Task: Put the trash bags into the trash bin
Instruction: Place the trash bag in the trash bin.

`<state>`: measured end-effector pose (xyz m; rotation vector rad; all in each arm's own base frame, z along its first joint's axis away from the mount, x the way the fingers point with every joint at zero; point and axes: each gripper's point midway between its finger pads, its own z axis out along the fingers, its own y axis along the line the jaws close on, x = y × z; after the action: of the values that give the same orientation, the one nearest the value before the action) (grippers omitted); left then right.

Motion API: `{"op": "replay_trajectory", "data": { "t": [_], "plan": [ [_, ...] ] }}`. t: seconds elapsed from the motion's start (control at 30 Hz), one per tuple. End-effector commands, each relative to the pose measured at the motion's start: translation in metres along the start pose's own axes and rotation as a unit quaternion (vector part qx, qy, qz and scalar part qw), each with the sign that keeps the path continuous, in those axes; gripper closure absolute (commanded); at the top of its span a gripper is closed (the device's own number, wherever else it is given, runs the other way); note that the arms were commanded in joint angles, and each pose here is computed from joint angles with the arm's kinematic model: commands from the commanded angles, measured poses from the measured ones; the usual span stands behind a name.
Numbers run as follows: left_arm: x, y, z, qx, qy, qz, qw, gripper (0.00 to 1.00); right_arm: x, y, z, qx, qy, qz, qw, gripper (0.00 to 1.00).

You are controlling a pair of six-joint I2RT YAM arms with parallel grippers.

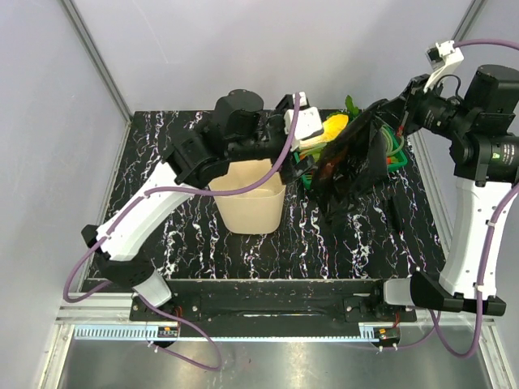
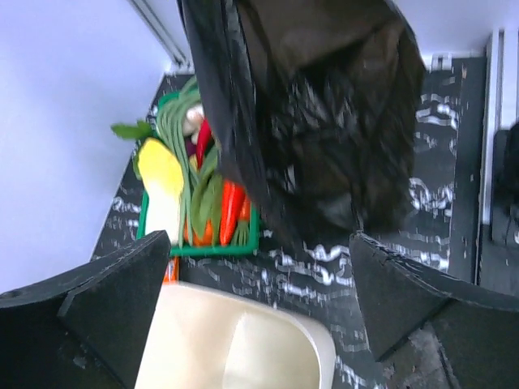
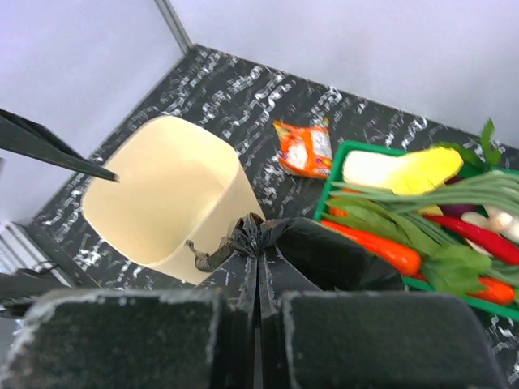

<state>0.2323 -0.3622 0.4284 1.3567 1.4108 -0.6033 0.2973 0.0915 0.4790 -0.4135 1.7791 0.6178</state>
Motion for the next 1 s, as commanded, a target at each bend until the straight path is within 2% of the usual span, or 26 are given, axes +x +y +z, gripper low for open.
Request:
{"op": "replay_trajectory", "data": {
  "t": [0.0, 0.13, 0.3, 0.6, 0.73, 0.9, 0.97],
  "plan": [
    [-0.047, 0.018, 0.026, -0.029, -0.084, -0.02, 0.996, 0.02, -0.035, 0.033, -0.008, -0.066, -0.043, 0.01, 0.997, 1.0],
    [-0.059, 0.02, 0.033, -0.026, -0.103, -0.018, 0.994, 0.01, -0.049, 0.046, -0.014, -0.089, -0.06, 0.015, 0.994, 1.0],
    [-0.052, 0.029, 0.044, -0.05, -0.091, -0.021, 0.994, 0.01, -0.053, 0.053, -0.015, -0.106, -0.062, 0.016, 0.992, 1.0],
    [-0.06, 0.032, 0.034, -0.06, -0.11, -0.009, 0.992, 0.18, -0.049, 0.056, -0.018, -0.107, -0.063, 0.013, 0.992, 1.0],
    [-0.056, 0.031, 0.027, -0.062, -0.102, -0.002, 0.993, 0.44, -0.046, 0.055, -0.018, -0.105, -0.06, 0.013, 0.993, 1.0],
    [-0.062, 0.032, 0.016, -0.07, -0.11, -0.004, 0.991, 0.98, -0.049, 0.056, -0.018, -0.105, -0.063, 0.009, 0.992, 1.0],
    [-0.07, 0.033, 0.008, -0.075, -0.119, -0.002, 0.99, 1.0, -0.051, 0.056, -0.019, -0.104, -0.066, 0.007, 0.992, 1.0]
  ]
}}
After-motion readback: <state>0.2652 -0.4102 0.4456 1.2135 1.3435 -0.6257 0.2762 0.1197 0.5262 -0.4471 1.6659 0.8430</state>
